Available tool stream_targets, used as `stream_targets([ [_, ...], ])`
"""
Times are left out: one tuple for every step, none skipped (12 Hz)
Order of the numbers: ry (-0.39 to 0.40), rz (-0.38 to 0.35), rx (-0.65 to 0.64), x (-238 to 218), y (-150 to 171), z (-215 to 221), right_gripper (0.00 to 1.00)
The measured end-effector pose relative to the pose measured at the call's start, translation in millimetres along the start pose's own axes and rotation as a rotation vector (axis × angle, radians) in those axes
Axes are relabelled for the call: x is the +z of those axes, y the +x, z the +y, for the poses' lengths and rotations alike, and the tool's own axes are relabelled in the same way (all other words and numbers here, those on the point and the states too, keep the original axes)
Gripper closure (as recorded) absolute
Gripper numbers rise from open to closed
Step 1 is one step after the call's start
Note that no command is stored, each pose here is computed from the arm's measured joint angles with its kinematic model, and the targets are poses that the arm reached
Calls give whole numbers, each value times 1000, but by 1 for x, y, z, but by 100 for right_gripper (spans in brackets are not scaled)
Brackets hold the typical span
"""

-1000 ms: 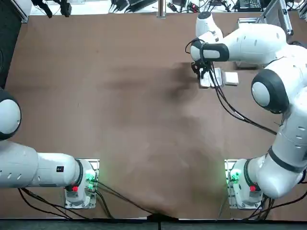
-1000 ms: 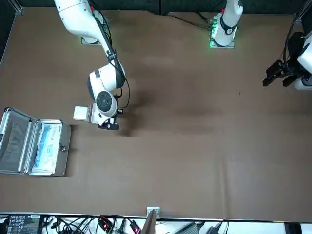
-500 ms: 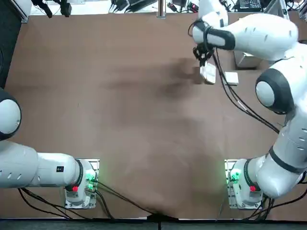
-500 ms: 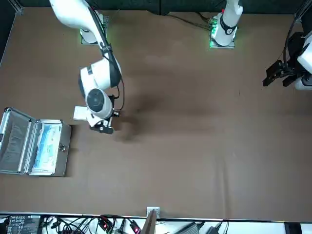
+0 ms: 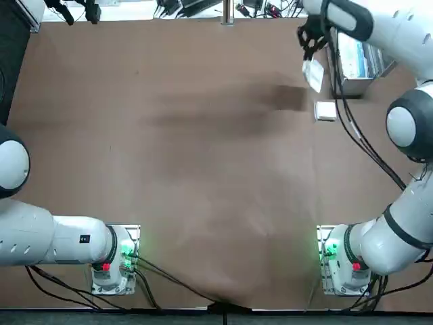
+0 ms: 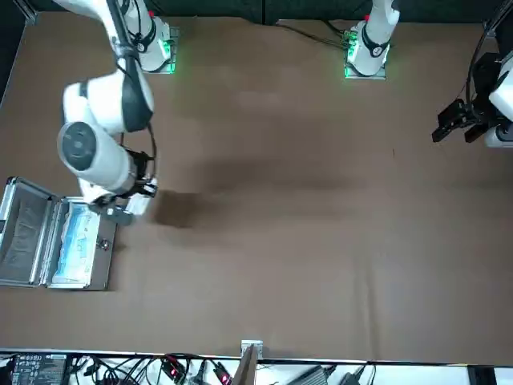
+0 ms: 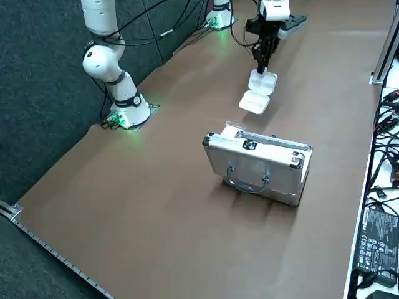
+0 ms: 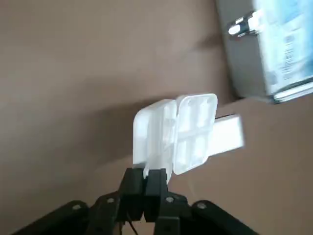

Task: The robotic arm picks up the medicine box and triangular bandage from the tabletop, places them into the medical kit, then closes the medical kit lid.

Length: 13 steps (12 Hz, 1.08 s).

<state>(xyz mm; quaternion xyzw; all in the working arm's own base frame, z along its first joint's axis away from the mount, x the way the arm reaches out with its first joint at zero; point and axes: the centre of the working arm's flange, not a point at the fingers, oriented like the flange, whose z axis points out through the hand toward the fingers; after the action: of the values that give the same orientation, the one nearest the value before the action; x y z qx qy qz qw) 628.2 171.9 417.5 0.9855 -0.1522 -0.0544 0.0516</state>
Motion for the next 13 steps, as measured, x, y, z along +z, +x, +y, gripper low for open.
stream_targets([
  [0,1,8,-14,6,14,97],
  [-12,2,2,-27,13,29,97],
  [-39,9,-11,-38,19,45,97],
  [-78,24,-30,-44,26,61,97],
  [-117,38,-48,-47,33,75,97],
  [-152,46,-63,-46,40,89,97],
  [-186,50,-76,-42,47,101,97],
  [-225,51,-83,-36,55,113,97],
  [-262,52,-91,-27,62,122,97],
  [-309,53,-97,-7,76,130,97],
  [-321,48,-98,5,81,133,97],
  [-329,46,-99,14,86,134,97],
  [-335,46,-101,22,90,135,97],
])
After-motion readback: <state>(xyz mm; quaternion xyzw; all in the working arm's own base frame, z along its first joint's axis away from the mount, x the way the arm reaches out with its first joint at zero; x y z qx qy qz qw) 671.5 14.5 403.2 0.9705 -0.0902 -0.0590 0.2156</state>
